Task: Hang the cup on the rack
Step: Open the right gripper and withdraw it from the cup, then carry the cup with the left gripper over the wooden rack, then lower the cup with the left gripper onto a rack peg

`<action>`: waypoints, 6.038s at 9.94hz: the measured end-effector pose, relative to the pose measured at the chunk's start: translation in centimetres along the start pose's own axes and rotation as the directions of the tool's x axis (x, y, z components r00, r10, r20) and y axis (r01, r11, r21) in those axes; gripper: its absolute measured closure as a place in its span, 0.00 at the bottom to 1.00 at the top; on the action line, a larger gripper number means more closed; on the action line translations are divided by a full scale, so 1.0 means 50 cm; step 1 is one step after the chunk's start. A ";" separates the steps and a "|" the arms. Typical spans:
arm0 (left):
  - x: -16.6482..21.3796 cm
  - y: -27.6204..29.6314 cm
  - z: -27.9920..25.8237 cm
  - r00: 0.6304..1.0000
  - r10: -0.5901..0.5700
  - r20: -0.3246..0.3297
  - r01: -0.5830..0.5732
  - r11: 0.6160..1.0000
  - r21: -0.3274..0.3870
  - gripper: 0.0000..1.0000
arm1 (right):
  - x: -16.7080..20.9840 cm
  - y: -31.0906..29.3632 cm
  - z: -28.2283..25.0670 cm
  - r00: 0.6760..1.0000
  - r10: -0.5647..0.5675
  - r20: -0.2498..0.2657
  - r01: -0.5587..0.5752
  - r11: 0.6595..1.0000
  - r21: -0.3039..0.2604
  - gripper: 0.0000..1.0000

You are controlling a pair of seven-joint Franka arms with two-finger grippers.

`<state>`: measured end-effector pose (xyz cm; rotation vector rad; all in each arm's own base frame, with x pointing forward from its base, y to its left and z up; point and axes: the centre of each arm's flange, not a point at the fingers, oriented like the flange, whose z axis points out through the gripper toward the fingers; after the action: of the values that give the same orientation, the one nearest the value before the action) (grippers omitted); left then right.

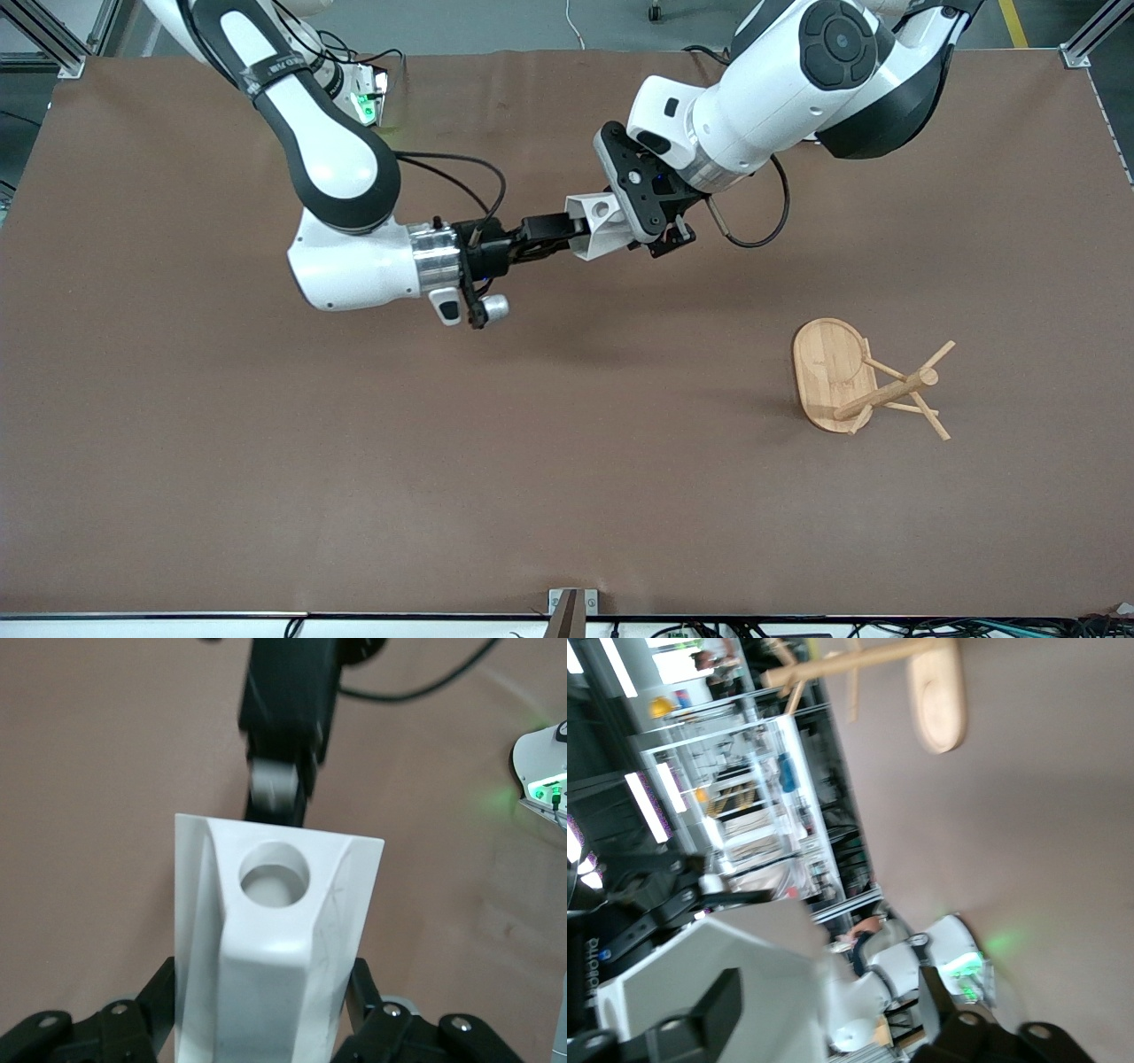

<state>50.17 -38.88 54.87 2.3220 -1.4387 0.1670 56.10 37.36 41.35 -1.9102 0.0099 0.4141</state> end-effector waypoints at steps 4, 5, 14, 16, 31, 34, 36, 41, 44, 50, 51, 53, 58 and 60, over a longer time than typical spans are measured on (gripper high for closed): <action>-0.007 -0.014 0.004 0.999 -0.051 0.010 0.051 0.999 0.010 0.22 | 0.028 0.025 -0.201 0.982 0.102 -0.157 -0.142 0.951 -0.273 0.00; -0.011 -0.026 0.012 0.992 -0.122 0.026 0.121 0.992 0.033 0.22 | 0.024 0.034 -0.262 0.975 0.104 -0.194 -0.169 0.919 -0.356 0.00; -0.056 -0.156 -0.019 0.732 -0.676 -0.082 0.680 0.716 0.157 0.22 | -0.140 0.024 -0.840 0.902 -0.111 -0.417 -0.345 0.393 -0.852 0.00; -0.077 -0.205 -0.037 0.663 -0.739 -0.116 0.747 0.644 0.169 0.22 | -0.258 -0.051 -0.895 0.896 -0.069 -0.439 -0.383 0.384 -0.840 0.00; -0.436 -0.358 0.051 0.626 -0.779 -0.024 0.760 0.603 0.243 0.22 | -0.313 -0.096 -0.950 0.930 -0.143 -0.339 -0.267 0.371 -0.890 0.00; -0.461 -0.386 0.031 0.634 -0.772 -0.043 0.756 0.607 0.246 0.22 | -0.313 -0.094 -0.950 0.931 -0.141 -0.336 -0.265 0.370 -0.890 0.00; -0.457 -0.390 0.024 0.636 -0.770 -0.054 0.756 0.607 0.246 0.22 | -0.313 -0.094 -0.950 0.931 -0.141 -0.336 -0.265 0.370 -0.890 0.00; -0.454 -0.418 0.047 0.635 -0.768 -0.080 0.760 0.604 0.241 0.22 | -0.313 -0.095 -0.950 0.931 -0.142 -0.336 -0.265 0.370 -0.890 0.00; -0.439 -0.437 0.039 0.638 -0.763 -0.101 0.760 0.605 0.235 0.22 | -0.314 -0.095 -0.950 0.931 -0.141 -0.336 -0.265 0.370 -0.890 0.00; -0.456 -0.463 0.027 0.597 -0.793 -0.124 0.798 0.570 0.195 0.22 | -0.314 -0.093 -0.952 0.931 -0.140 -0.338 -0.267 0.371 -0.890 0.00; -0.462 -0.468 0.032 0.591 -0.797 -0.120 0.802 0.565 0.195 0.22 | -0.314 -0.093 -0.952 0.931 -0.140 -0.338 -0.267 0.371 -0.890 0.00; -0.474 -0.479 0.027 0.579 -0.805 -0.128 0.811 0.552 0.193 0.22 | -0.314 -0.093 -0.952 0.931 -0.140 -0.338 -0.267 0.371 -0.889 0.00; -0.481 -0.489 0.016 0.562 -0.813 -0.153 0.825 0.536 0.178 0.22 | -0.314 -0.093 -0.952 0.931 -0.139 -0.338 -0.267 0.371 -0.889 0.00; -0.487 -0.494 0.017 0.557 -0.817 -0.152 0.828 0.532 0.177 0.22 | -0.314 -0.093 -0.952 0.931 -0.139 -0.338 -0.267 0.371 -0.889 0.00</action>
<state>60.54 -9.36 39.92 2.8927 -0.1394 0.1111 55.64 -7.09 65.00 -3.1572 0.1230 0.0604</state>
